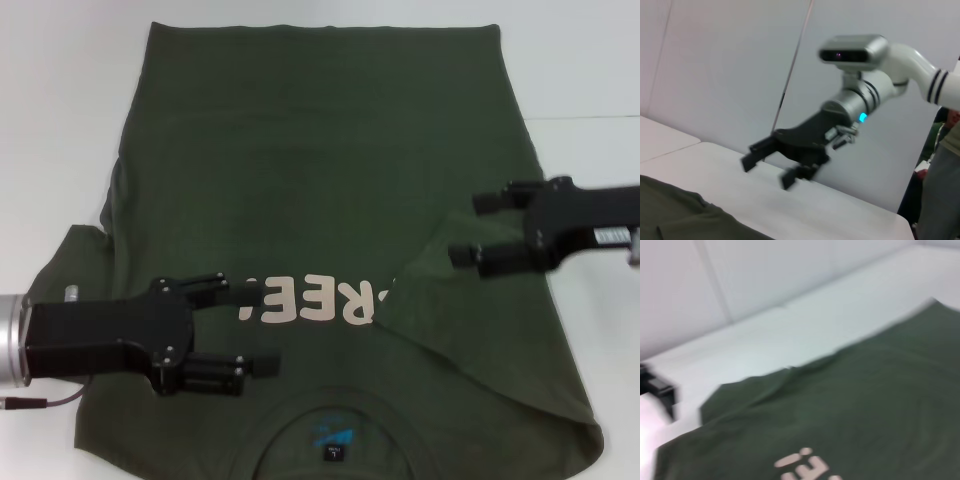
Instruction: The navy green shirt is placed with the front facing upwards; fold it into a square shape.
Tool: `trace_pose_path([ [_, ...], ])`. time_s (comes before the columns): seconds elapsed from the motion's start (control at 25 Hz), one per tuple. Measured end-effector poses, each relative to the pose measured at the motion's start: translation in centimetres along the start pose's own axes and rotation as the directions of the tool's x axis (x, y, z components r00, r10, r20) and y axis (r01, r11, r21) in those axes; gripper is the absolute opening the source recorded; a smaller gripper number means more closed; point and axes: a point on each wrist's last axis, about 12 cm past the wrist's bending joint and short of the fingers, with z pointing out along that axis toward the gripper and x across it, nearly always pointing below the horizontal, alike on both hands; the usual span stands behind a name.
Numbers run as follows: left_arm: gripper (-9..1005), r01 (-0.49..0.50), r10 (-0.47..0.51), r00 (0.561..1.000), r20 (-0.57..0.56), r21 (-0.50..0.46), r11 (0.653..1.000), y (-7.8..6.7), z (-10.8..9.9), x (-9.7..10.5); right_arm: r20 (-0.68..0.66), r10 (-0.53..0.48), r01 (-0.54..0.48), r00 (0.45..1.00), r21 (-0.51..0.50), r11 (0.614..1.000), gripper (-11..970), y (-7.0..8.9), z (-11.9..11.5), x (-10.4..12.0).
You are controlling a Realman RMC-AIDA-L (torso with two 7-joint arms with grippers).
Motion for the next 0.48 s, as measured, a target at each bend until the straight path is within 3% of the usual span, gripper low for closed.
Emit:
trace_pose_path([
  [0.2,915,0.037,-0.037,0.999,0.003,-0.036,0.999,0.3,-0.1,0.1,0.065,-0.111,0.116,0.992,-0.087,0.989,855,2.4,-1.2,3.1],
  [0.32,915,0.06,-0.06,0.998,0.006,-0.051,0.997,0.4,-0.1,0.2,0.077,-0.175,0.187,0.982,-0.2,0.962,901,4.2,-1.5,4.6],
  [0.48,915,0.117,-0.116,0.993,0.014,-0.081,0.99,0.7,-0.5,0.1,0.091,-0.16,0.18,0.983,-0.304,0.936,932,5.9,-1.7,6.2],
])
